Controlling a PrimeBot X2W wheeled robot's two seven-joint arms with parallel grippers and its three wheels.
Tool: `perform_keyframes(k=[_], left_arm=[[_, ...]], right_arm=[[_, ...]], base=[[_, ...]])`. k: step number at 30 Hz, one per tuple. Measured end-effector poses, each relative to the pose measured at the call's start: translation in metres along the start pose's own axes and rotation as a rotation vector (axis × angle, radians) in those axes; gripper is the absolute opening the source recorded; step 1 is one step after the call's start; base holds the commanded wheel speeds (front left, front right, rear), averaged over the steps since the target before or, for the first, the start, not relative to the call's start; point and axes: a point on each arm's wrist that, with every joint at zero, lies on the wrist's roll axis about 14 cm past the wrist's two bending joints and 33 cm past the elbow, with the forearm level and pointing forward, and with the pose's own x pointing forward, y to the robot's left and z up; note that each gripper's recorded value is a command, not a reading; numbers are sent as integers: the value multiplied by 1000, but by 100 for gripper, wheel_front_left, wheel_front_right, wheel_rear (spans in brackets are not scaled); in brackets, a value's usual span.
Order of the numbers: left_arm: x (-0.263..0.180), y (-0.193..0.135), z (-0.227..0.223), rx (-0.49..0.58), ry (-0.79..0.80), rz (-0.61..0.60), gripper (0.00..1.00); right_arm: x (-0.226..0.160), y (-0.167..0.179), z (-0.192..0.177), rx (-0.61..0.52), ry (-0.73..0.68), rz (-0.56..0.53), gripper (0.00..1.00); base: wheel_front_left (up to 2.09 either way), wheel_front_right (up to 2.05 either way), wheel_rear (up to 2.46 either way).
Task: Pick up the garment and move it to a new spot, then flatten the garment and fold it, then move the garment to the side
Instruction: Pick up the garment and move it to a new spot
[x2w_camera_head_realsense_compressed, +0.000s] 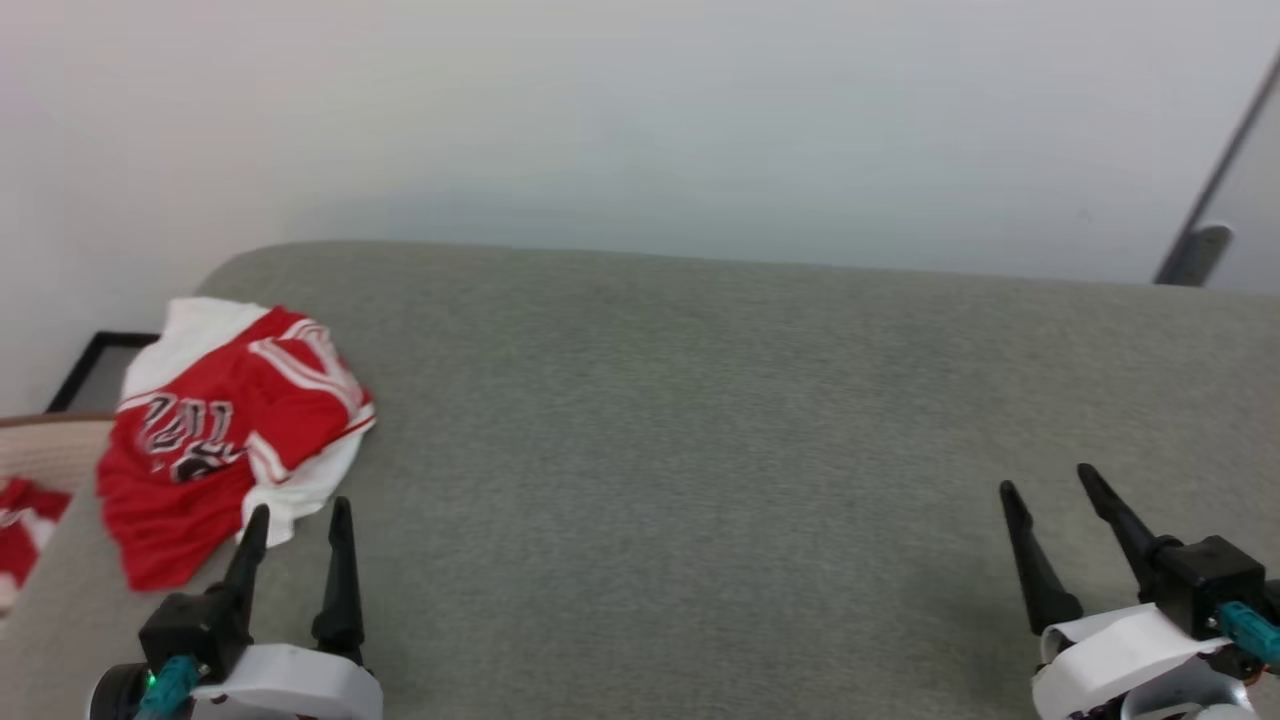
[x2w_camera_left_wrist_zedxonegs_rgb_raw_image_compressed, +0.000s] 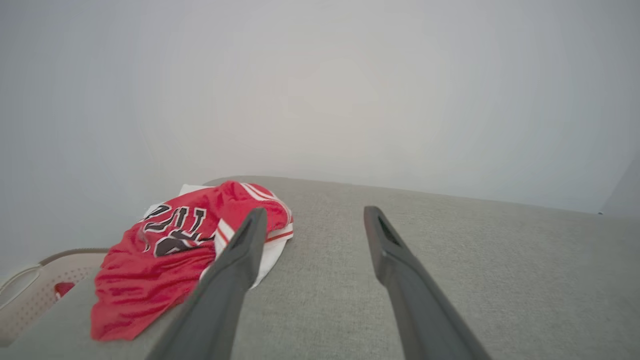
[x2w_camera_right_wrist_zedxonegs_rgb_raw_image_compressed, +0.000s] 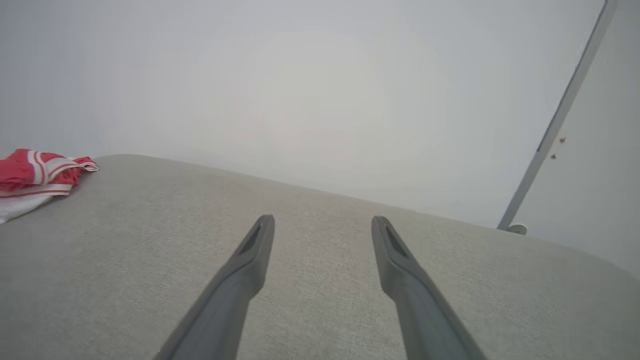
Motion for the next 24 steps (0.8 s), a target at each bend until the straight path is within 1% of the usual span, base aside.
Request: perform_keyframes(k=[14,18,24], left_arm=[[-44,67,24,9,-50,223,100],[-57,79,29,11,-61,268,100],[-72,89,32,12,-61,309,100]], right_arm=[[39,89,10,30,-35,268,100],[45,109,9,38,-33,325,100],[51,127,8,40,-33,378,100]], base=[[0,0,0],[0,0,0],[0,0,0]])
